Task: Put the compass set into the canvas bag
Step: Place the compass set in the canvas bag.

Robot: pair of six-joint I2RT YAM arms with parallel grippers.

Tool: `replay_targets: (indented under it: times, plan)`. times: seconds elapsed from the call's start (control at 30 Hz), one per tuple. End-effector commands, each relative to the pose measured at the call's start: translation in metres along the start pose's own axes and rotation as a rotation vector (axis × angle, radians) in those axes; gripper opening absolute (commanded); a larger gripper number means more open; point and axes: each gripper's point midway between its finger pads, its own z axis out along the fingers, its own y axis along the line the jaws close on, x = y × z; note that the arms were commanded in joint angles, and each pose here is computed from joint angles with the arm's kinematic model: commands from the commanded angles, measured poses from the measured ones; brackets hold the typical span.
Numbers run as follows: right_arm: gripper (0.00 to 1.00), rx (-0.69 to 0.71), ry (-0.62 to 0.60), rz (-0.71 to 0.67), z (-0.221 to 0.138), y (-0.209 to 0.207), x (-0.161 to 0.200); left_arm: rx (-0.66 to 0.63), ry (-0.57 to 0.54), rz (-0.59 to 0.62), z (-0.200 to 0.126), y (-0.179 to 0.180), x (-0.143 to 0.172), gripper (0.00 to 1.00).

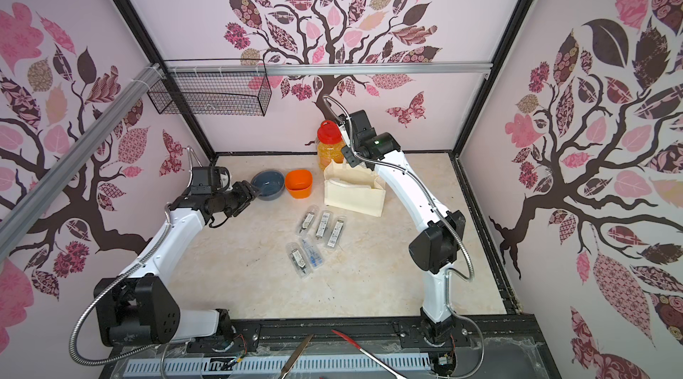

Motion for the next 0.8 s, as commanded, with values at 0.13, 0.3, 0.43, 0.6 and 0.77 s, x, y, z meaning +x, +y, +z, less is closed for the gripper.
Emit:
replay_targets:
  times: [0.13,0.3,0.43,0.6,0.77]
  plan:
    - [0.41,0.012,-0.101,-0.22,0.013,0.014,-0.005,-0.011,0.017,0.014,0.002,0.006,0.006,0.65]
    - [0.41,0.031,-0.125,-0.308,0.025,0.024,0.012,-0.008,0.025,0.012,0.004,0.005,0.006,0.66]
    - [0.41,0.035,-0.106,-0.355,0.038,0.029,0.024,-0.009,0.034,0.011,0.005,0.006,0.008,0.66]
    - [0.41,0.0,-0.07,-0.381,0.052,0.04,0.038,-0.014,0.035,0.009,0.005,0.008,0.009,0.65]
    - [0.42,-0.04,-0.031,-0.423,0.065,0.053,0.054,-0.017,0.037,0.008,0.005,0.009,0.011,0.65]
